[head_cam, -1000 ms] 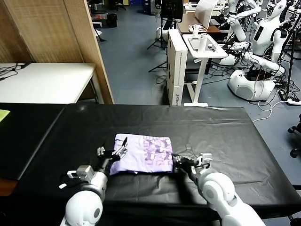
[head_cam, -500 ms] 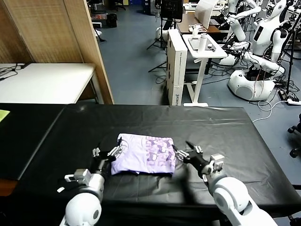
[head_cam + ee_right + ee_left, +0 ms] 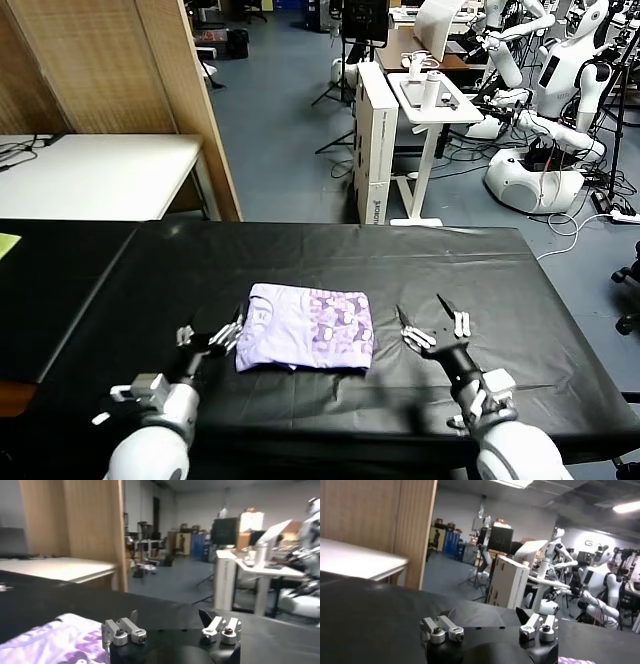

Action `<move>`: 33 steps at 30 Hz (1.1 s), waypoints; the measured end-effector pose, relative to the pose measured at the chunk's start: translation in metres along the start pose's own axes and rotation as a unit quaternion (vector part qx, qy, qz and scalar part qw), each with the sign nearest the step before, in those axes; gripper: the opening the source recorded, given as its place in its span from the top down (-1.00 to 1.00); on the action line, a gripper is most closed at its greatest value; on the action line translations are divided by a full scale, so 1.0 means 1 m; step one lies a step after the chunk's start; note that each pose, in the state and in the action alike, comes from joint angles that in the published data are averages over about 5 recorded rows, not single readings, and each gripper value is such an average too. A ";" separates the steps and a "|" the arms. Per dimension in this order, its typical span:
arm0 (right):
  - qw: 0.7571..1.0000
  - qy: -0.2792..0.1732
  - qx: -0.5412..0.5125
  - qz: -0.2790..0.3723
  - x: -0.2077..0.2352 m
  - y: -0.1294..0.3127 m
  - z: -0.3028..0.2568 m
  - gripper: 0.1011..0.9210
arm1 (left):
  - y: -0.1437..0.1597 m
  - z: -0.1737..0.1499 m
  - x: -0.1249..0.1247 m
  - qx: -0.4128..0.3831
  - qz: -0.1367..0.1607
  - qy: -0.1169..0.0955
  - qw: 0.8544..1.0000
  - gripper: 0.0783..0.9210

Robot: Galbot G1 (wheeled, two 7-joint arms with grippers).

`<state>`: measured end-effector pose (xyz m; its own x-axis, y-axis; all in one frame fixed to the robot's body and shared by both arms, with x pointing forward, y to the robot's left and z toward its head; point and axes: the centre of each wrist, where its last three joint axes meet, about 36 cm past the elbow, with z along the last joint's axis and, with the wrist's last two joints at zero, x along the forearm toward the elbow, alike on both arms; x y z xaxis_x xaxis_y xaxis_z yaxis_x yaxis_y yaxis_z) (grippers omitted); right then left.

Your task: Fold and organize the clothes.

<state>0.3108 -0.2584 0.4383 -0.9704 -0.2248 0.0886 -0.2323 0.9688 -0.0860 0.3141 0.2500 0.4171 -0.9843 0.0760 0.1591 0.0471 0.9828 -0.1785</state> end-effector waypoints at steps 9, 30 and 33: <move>0.998 -0.009 0.008 0.054 0.066 0.007 0.011 -0.97 | 0.014 -0.002 0.054 -0.023 -0.033 0.027 0.999 -0.97; 0.986 0.125 -0.030 0.106 0.128 0.025 -0.003 -0.97 | 0.009 0.013 0.112 -0.043 -0.021 0.111 0.993 -0.97; 0.986 0.126 -0.032 0.108 0.129 0.025 -0.003 -0.97 | 0.009 0.014 0.111 -0.045 -0.017 0.115 0.992 -0.97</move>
<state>0.1796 -0.2627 0.4505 -0.9473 0.0124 0.3202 -0.0101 0.9976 -0.0686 0.2030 0.2647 0.4195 -0.9216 0.0681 0.3821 0.0388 0.9957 -0.0839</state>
